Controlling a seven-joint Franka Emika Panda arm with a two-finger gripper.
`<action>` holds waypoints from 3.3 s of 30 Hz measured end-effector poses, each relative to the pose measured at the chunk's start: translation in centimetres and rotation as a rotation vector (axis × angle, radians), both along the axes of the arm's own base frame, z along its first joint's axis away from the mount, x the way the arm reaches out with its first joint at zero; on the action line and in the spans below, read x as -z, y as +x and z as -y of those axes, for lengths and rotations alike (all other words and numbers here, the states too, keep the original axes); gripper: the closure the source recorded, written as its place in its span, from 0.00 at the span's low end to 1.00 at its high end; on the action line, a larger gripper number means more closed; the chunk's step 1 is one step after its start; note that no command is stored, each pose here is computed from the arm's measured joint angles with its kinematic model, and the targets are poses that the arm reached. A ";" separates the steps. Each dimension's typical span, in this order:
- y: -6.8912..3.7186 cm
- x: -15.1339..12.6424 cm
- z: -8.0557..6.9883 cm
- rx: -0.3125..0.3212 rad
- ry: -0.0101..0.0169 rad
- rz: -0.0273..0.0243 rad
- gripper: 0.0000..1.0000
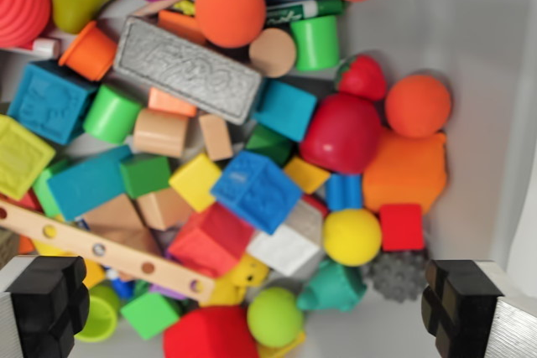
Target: Pick an object from the bin
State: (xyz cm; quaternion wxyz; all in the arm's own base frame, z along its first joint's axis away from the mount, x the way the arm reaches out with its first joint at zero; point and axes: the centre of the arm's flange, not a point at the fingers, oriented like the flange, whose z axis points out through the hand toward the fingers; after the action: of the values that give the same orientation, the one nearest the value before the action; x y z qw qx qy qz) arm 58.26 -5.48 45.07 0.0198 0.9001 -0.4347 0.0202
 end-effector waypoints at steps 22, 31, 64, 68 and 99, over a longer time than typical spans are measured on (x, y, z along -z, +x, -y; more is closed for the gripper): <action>0.0 0.1 -0.2 -0.010 0.0001 -0.0031 0.00; 0.1 0.5 -0.6 -0.036 0.0002 -0.0053 0.00; 0.5 3.6 -4.1 -0.245 0.0028 -0.0137 0.00; 0.6 4.1 -4.7 -0.277 0.0034 -0.0147 0.00; 1.4 9.1 -10.3 -0.608 0.0146 -0.0278 0.00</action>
State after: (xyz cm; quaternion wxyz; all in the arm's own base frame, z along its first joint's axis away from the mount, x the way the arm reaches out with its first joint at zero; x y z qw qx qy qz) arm 59.63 4.84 35.95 0.0123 0.9893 -0.1452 0.0097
